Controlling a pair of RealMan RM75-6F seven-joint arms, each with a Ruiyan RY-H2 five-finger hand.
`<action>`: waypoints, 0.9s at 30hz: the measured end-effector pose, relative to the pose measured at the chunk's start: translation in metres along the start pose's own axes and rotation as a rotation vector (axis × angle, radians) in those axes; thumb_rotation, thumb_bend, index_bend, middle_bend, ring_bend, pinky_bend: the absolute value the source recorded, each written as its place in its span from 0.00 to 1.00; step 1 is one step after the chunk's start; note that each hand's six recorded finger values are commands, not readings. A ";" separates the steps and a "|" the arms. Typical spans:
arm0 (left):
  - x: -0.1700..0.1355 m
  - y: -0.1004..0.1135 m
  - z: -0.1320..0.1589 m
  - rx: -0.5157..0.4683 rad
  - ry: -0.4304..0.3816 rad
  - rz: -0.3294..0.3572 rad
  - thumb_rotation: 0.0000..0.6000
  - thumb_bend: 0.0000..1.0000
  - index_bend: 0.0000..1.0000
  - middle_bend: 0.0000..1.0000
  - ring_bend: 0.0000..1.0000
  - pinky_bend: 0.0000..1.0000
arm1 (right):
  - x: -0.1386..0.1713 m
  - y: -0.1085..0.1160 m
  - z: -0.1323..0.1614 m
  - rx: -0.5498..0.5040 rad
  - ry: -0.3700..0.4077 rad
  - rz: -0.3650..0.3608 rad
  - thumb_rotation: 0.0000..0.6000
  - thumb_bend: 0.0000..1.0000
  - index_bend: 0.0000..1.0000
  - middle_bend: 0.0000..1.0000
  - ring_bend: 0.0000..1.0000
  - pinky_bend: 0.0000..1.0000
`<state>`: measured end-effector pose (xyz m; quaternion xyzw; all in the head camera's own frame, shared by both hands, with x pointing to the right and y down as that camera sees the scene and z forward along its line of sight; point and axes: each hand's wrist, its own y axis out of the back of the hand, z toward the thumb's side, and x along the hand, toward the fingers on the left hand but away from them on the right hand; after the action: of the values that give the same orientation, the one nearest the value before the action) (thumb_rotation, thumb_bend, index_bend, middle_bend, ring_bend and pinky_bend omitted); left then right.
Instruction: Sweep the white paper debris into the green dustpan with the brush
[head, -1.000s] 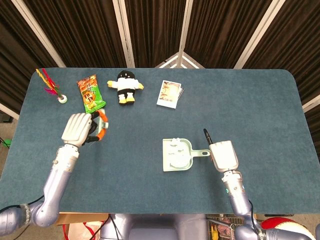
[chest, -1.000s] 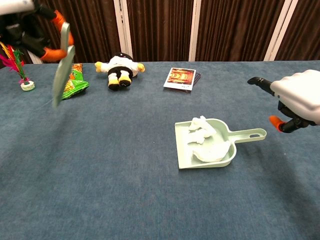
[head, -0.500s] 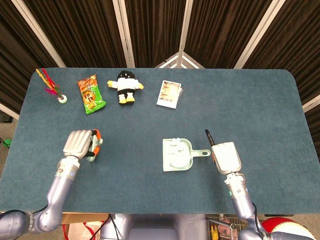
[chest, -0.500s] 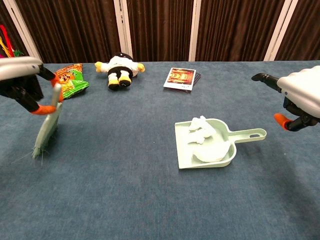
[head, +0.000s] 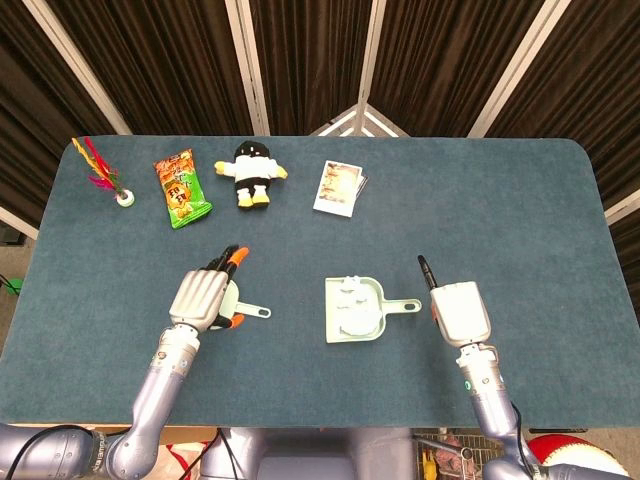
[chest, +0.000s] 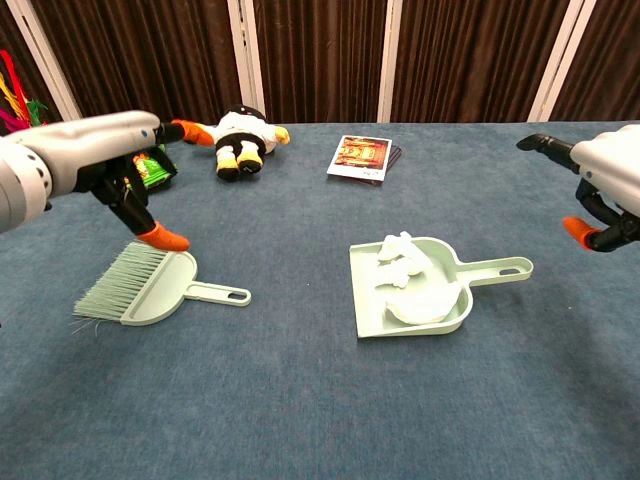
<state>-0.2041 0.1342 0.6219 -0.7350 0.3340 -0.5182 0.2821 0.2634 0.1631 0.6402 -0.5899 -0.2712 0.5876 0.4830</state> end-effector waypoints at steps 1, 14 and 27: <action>-0.001 0.003 0.001 0.004 -0.005 0.014 1.00 0.00 0.00 0.00 0.14 0.32 | 0.000 0.001 -0.002 0.001 -0.003 -0.002 1.00 0.41 0.00 0.49 0.50 0.48; -0.051 0.054 -0.071 0.062 0.052 0.220 1.00 0.00 0.00 0.00 0.00 0.06 | 0.014 0.017 -0.056 -0.101 -0.069 0.000 1.00 0.30 0.00 0.00 0.00 0.00; -0.165 0.041 -0.165 0.142 0.148 0.170 1.00 0.00 0.00 0.00 0.00 0.00 | 0.109 0.021 -0.123 -0.272 -0.113 0.003 1.00 0.24 0.00 0.00 0.00 0.00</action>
<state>-0.4088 0.2270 0.5462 -0.6420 0.3775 -0.5678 0.3507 0.3938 0.2211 0.5553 -0.6163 -0.3740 0.5784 0.3818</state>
